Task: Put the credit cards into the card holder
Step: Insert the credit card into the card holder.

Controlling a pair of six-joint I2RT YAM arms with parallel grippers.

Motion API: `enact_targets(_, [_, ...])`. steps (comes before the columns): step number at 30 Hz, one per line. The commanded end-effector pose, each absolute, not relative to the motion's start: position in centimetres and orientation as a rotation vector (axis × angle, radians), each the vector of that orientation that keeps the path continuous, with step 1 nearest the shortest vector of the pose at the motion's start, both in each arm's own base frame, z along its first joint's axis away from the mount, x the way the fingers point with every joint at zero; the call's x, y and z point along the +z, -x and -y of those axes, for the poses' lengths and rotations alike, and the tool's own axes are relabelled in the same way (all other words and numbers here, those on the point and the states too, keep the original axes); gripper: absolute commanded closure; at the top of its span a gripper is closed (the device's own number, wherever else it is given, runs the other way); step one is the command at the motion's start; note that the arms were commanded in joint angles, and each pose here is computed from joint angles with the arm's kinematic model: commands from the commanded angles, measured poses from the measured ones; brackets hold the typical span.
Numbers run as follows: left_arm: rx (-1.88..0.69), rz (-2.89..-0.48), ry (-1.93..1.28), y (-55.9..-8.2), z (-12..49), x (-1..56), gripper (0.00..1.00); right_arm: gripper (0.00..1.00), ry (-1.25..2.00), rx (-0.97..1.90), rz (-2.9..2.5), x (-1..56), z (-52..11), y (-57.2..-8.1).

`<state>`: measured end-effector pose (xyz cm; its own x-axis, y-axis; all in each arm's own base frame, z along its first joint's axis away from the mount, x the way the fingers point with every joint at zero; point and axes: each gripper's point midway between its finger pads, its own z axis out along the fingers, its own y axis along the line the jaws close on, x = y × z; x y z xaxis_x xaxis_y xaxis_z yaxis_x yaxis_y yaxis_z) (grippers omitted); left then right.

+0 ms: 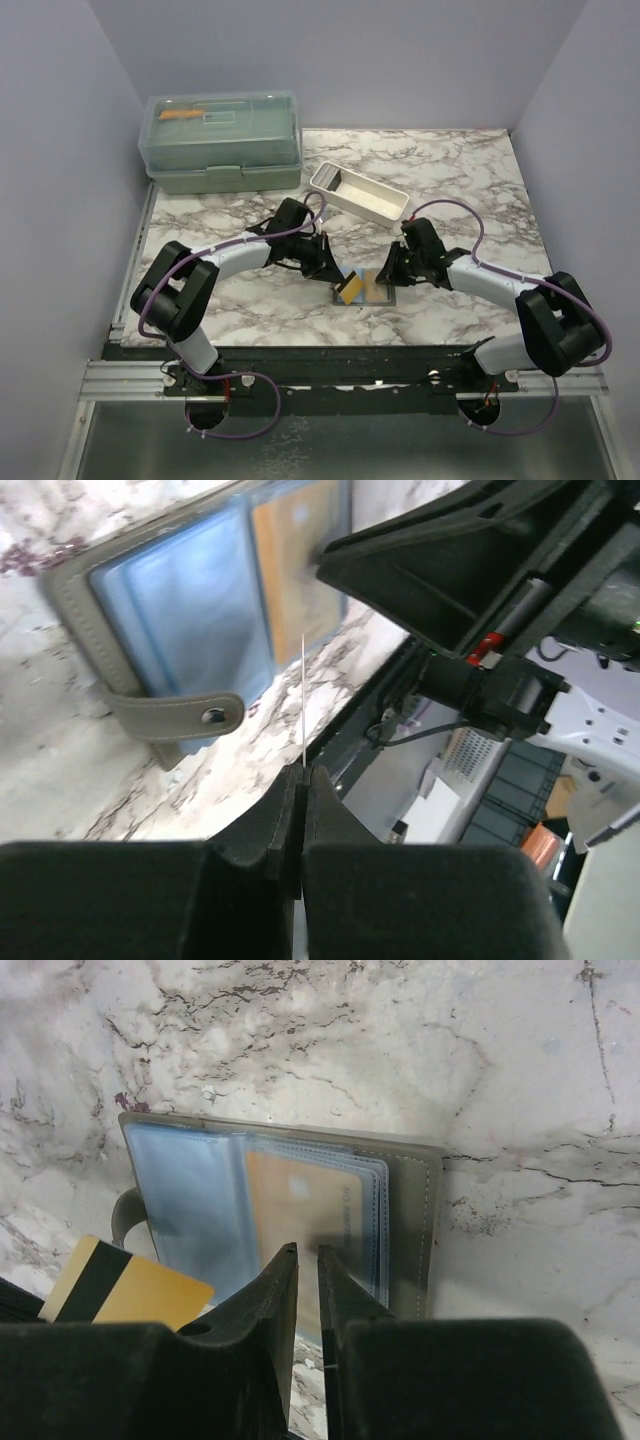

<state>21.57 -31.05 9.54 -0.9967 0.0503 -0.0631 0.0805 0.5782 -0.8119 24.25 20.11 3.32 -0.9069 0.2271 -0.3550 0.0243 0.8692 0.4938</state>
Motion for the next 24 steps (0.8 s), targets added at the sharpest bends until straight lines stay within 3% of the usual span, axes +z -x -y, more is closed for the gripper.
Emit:
enact_targets(1, [-1.636, -2.591, -0.166, -22.2, 32.7, 11.7, 1.00, 0.83, -0.185, 0.692, -2.647, 2.5, -20.0, -24.1])
enact_targets(17, [-1.293, -2.662, -0.096, -23.8, 31.1, 7.0, 1.00, 0.83, -0.200, 0.697, -2.658, 2.1, -20.0, -23.7])
enact_targets(24, [-1.295, -2.675, -0.141, -23.0, 31.9, 6.5, 1.00, 0.83, -0.196, 0.701, -2.667, 1.9, -20.1, -23.7])
